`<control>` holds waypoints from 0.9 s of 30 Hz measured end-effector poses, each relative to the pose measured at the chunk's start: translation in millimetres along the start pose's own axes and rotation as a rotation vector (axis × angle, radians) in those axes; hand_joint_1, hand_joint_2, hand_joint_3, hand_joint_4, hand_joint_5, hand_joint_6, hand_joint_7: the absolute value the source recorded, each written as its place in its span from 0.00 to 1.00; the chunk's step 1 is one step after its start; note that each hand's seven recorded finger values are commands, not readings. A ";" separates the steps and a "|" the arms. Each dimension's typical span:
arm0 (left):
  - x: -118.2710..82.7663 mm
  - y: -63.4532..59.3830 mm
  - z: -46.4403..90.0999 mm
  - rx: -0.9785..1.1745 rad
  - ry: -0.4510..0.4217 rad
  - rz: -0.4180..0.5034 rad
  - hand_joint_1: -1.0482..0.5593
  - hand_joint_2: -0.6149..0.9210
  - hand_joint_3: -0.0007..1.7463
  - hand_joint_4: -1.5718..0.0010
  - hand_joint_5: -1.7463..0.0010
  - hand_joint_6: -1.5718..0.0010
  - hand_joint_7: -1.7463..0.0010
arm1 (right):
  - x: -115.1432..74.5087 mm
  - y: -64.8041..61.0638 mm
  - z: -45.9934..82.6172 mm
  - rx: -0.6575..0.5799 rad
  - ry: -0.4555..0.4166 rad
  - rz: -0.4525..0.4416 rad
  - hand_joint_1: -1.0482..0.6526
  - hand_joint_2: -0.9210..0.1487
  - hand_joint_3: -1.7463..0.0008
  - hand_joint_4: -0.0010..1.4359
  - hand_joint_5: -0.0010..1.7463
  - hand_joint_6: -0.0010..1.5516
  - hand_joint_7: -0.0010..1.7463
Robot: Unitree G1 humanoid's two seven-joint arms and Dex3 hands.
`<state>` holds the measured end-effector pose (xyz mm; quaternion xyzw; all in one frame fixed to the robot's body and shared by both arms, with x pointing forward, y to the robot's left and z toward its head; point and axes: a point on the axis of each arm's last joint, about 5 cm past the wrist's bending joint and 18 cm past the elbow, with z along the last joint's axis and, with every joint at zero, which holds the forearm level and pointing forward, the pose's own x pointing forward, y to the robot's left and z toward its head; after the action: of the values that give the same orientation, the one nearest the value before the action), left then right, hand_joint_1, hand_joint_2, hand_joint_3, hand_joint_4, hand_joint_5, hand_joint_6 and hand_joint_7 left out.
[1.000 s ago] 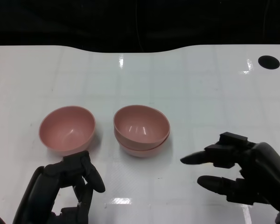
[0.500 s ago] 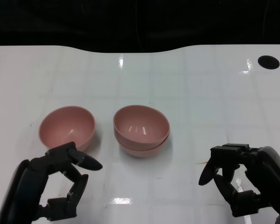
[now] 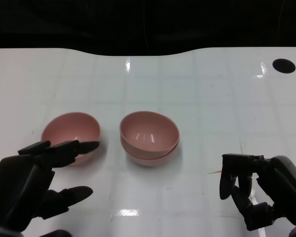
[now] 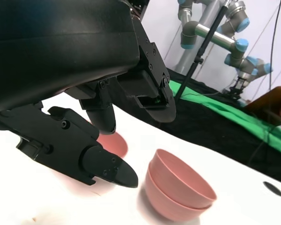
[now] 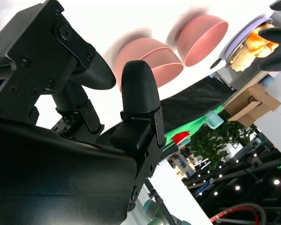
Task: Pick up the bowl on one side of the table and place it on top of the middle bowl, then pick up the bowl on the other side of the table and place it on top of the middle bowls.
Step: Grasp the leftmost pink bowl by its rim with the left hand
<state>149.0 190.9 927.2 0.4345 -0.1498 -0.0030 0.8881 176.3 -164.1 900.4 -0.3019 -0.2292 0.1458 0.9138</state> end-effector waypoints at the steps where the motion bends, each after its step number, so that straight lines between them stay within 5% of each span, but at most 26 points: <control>1: 2.9 2.1 0.4 0.029 0.005 -0.008 0.39 0.96 0.00 0.77 0.66 0.64 1.00 | 0.2 -0.1 0.3 -0.001 0.002 0.004 0.58 0.71 0.06 0.67 1.00 0.49 0.96; 7: 23.5 6.7 2.5 0.207 0.033 -0.086 0.34 0.94 0.00 0.83 0.69 0.71 1.00 | 0.7 -0.4 2.3 -0.008 -0.007 0.007 0.58 0.71 0.07 0.68 1.00 0.48 0.96; 16: 39.9 -1.9 1.6 0.340 0.084 -0.161 0.32 0.93 0.00 0.83 0.69 0.73 1.00 | 0.4 -0.2 2.6 -0.017 -0.004 0.014 0.57 0.70 0.07 0.67 1.00 0.48 0.96; 27: 69.9 -32.5 -8.7 0.441 0.182 -0.363 0.34 0.96 0.00 0.63 0.90 0.67 1.00 | 0.4 0.2 3.0 -0.020 0.007 0.020 0.58 0.70 0.08 0.67 1.00 0.48 0.96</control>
<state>222.2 167.9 915.5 0.6350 0.0137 -0.0899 0.7672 175.1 -162.4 902.6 -0.3137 -0.2245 0.1515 0.9101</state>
